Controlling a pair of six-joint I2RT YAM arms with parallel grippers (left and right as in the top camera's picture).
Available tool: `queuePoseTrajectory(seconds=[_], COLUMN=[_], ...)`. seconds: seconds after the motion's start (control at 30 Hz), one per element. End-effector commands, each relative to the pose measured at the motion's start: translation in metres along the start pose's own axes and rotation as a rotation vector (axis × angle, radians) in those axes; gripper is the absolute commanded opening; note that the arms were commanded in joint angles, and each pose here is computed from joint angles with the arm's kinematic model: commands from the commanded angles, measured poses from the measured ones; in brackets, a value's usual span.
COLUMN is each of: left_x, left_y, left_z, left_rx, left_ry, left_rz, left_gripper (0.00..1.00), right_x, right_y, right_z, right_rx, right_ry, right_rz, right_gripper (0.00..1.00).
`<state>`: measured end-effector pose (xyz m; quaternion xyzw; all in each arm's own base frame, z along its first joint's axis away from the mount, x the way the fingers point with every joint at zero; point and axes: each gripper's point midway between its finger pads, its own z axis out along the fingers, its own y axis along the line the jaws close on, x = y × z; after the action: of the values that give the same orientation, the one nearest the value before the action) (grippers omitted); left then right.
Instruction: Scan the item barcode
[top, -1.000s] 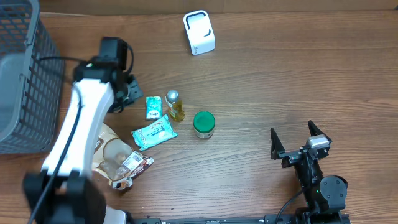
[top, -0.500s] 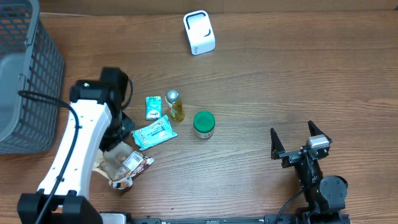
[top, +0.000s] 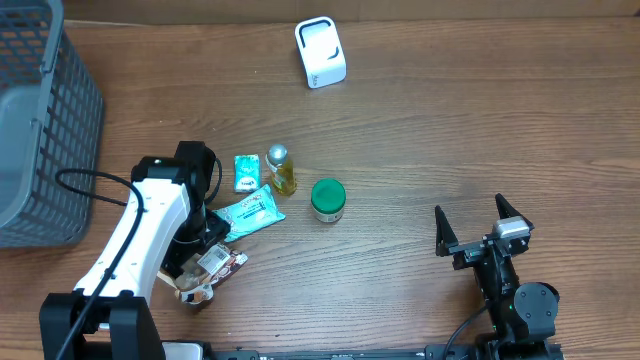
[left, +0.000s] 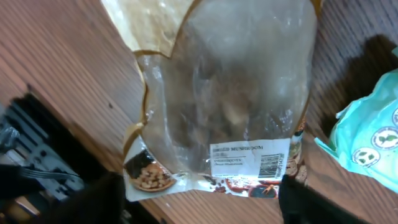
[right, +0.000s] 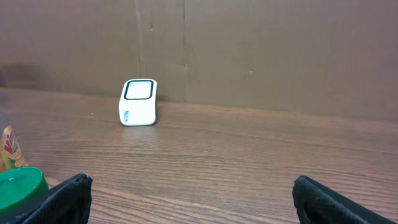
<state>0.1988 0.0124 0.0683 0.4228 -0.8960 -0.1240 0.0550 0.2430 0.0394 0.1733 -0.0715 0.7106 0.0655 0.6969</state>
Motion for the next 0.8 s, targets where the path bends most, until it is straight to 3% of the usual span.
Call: queuePoseTrajectory(seconds=[0.0,0.03,0.4,0.5,0.6,0.77], left_x=[0.004,0.004,-0.009,-0.026,-0.041,-0.054], left_y=[0.003,0.002,-0.003,-0.006,-0.022,-0.040], left_z=[0.012,0.015,0.038,0.036,0.032,0.027], left_rx=[-0.010,-0.008,0.011,0.008,0.056,0.110], left_ry=[0.012,0.010,-0.080,-0.167,-0.239,-0.302], left_rz=[-0.019,-0.023,-0.081,-0.040,0.109,0.218], left_gripper=[0.92,1.00,0.98,0.91,0.80,0.71], right_x=[0.002,0.002,0.002,0.002,0.002,0.002], right_y=[-0.003,-0.003,-0.003,-0.003,-0.003,-0.003], right_z=[0.000,0.000,0.000,0.000,0.000,0.000], right_rx=[0.012,0.012,0.012,0.012,0.012,0.012], right_ry=[-0.002,-0.002,-0.002,-0.002,-0.002,-0.002], right_rz=[-0.004,-0.004,-0.004,-0.004,-0.004,-0.004], right_gripper=[1.00,1.00,1.00,1.00,1.00,1.00])
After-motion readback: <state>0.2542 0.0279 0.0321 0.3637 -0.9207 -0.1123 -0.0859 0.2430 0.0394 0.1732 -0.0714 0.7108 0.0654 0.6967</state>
